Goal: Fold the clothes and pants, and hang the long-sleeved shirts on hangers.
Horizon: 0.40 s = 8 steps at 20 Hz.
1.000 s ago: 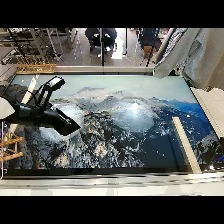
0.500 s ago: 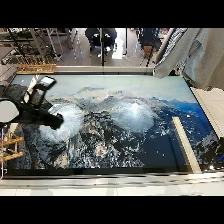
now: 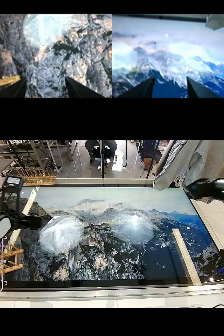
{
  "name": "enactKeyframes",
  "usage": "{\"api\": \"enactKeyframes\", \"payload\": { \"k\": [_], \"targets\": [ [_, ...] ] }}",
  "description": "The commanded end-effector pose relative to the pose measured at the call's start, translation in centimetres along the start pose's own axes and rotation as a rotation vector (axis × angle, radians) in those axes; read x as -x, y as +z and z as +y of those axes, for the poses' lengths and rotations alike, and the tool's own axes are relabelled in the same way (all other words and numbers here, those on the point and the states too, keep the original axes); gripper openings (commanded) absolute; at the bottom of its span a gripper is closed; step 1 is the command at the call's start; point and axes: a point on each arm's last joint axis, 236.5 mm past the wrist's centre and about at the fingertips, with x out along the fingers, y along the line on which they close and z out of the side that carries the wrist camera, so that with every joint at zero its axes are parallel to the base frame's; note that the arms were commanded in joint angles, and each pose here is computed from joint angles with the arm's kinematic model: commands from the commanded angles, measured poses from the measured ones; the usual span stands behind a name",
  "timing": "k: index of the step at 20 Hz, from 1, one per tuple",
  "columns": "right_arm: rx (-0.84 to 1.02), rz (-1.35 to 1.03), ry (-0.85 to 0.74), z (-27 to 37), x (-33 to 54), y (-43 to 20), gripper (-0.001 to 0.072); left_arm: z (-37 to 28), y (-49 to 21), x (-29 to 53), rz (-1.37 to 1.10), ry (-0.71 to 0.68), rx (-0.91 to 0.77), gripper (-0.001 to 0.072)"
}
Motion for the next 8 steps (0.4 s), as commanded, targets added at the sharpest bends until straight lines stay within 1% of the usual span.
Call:
{"api": "enactKeyframes", "payload": {
  "k": [1, 8],
  "targets": [
    [0.111, 0.077, -0.022, 0.77, -4.66, -1.76, 0.0453, -0.17, 0.43, 0.39, -0.024, -0.009, 0.021, 0.0483],
    [0.111, 0.084, -0.025, 0.58, -5.05, -1.93, 0.0453, -0.49, 0.59, 0.43, -0.031, -0.020, 0.020, 0.0482]
  ]
}}
